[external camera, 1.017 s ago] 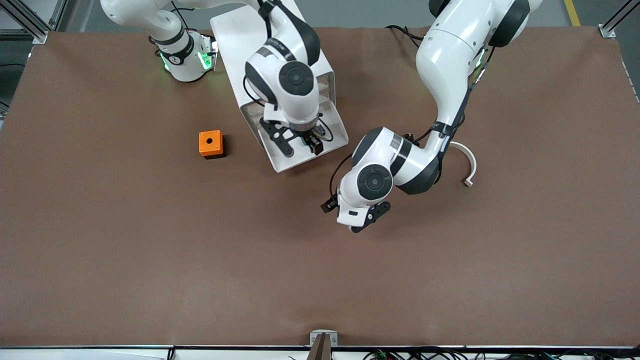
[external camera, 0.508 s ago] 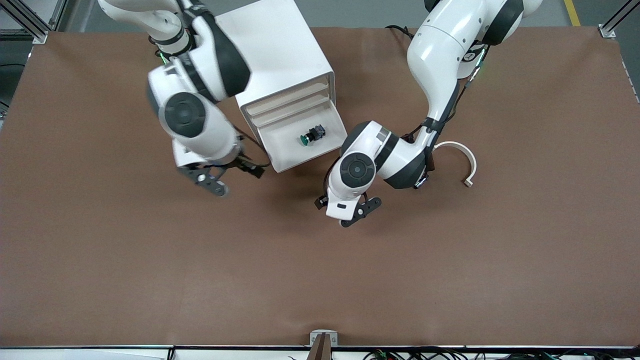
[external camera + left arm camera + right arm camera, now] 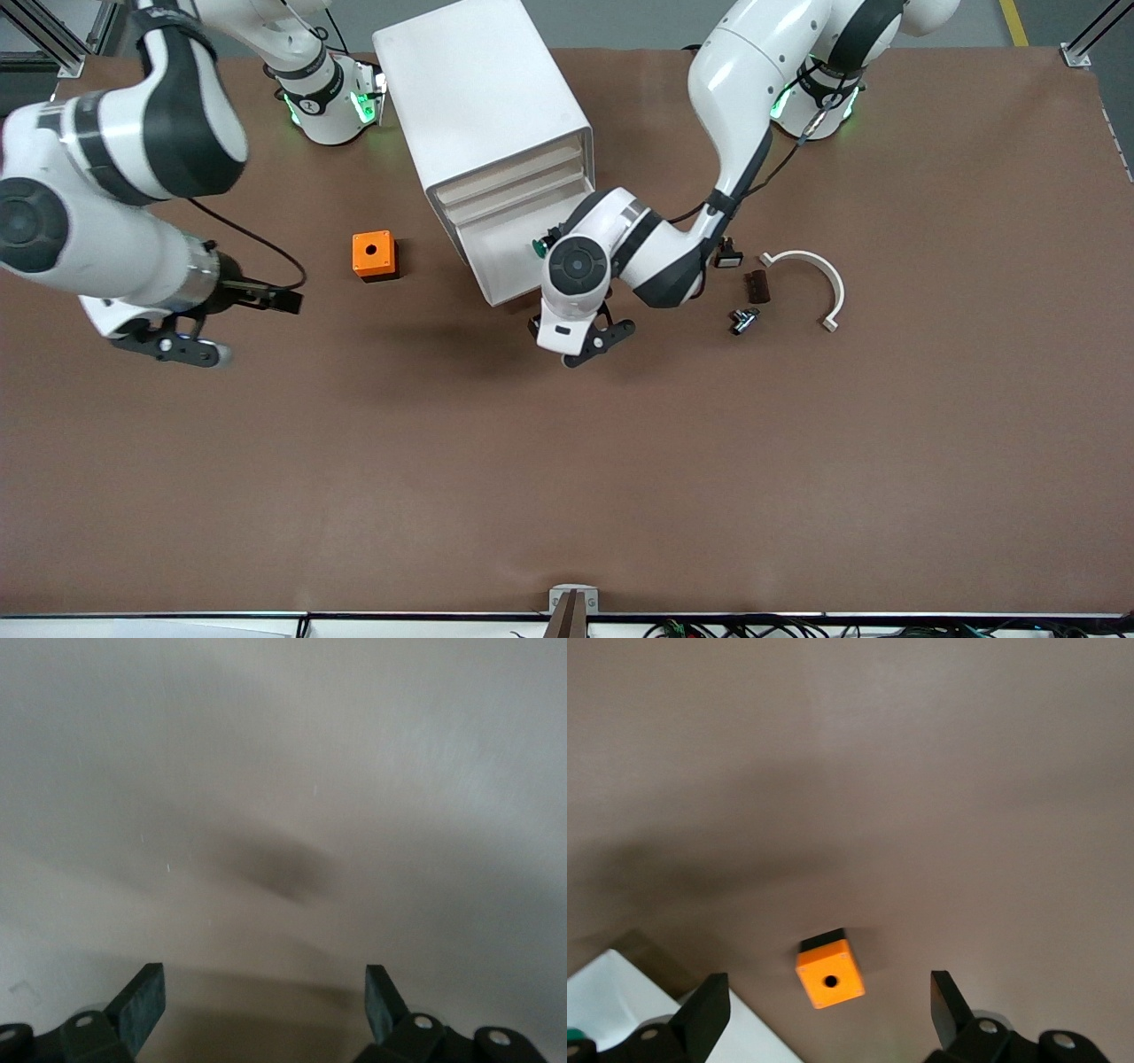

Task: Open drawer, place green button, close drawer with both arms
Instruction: 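Push the drawer shut with the left gripper while the right gripper withdraws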

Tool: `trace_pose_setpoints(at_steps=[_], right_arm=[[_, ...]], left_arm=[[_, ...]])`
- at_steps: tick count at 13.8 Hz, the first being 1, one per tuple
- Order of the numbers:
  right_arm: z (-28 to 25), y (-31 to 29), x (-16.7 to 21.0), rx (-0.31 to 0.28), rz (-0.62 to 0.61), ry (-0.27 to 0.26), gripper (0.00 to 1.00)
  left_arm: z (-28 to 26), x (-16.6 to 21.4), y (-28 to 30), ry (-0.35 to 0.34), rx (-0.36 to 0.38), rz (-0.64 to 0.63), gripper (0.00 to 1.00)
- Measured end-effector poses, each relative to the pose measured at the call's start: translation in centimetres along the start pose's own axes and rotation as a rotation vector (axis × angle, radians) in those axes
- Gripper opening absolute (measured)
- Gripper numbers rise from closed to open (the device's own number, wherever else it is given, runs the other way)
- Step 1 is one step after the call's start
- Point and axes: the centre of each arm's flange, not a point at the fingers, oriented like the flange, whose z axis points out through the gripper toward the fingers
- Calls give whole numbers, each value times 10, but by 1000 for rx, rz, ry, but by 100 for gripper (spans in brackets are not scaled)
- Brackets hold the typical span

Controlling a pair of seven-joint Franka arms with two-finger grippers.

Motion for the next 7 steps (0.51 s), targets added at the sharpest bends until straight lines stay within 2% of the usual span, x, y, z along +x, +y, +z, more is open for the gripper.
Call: trace_pose_setpoints(at_steps=[3, 7], right_arm=[[-7, 67, 13, 22, -118, 4, 100], [-21, 101, 13, 19, -137, 2, 100]], left_arm=[[20, -31, 2, -4, 38, 34, 100], [30, -56, 4, -13, 53, 66, 100]])
